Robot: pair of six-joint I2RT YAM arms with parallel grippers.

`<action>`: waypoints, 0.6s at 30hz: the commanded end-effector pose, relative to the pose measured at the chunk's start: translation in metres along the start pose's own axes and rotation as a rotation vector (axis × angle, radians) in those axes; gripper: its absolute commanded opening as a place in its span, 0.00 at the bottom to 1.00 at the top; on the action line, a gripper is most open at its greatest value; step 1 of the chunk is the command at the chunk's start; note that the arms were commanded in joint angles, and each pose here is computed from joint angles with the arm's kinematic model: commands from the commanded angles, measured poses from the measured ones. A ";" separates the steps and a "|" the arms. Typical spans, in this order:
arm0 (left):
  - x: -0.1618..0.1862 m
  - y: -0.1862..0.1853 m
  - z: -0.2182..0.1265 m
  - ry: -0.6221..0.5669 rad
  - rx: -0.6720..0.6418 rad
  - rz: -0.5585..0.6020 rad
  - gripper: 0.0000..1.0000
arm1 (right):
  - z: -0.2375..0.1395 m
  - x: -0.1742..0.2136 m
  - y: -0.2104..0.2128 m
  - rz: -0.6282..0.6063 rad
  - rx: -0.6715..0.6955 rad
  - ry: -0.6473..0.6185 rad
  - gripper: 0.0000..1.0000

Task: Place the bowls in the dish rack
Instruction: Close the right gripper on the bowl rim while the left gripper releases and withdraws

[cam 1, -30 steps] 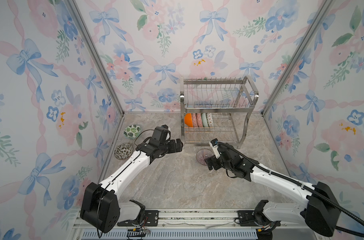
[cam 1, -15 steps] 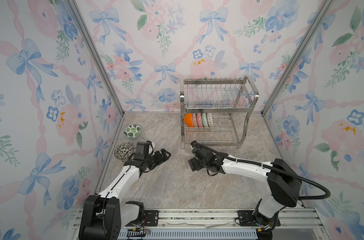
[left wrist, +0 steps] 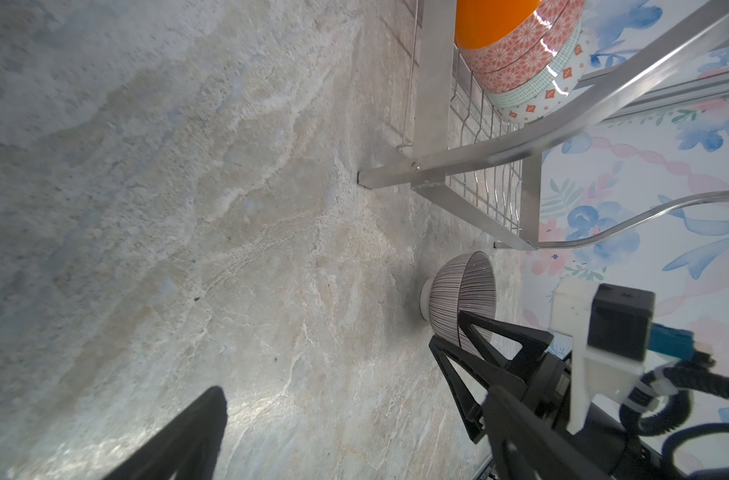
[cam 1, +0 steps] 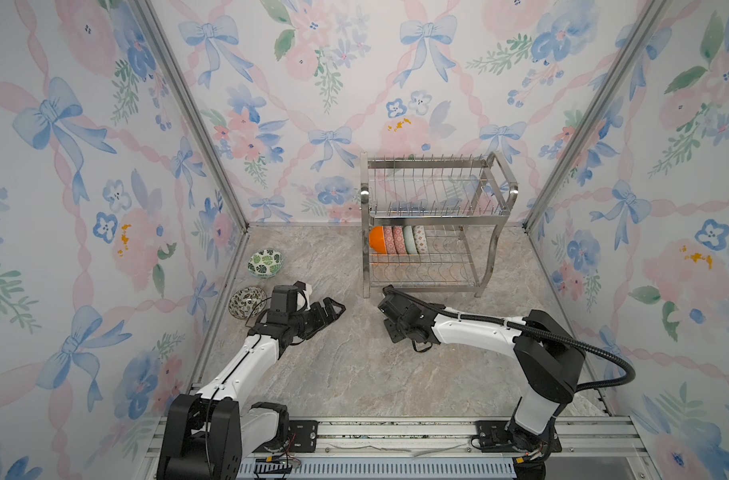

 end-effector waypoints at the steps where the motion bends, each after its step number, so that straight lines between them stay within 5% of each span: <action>1: 0.002 0.003 0.002 0.009 0.014 -0.014 0.98 | 0.002 -0.001 0.001 -0.013 0.024 0.024 0.42; 18: 0.005 -0.010 0.014 0.036 -0.001 0.024 0.98 | -0.003 -0.008 0.004 -0.087 -0.099 -0.024 0.08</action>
Point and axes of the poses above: each gripper's point midway between its finger pads, its own z axis out along the fingers, its own y axis along the line the jaws close on, x = y × z, the point moved 9 cm from there along -z, back along the fingers, and after that the axes turned 2 degrees about -z, right-handed, at the moved point
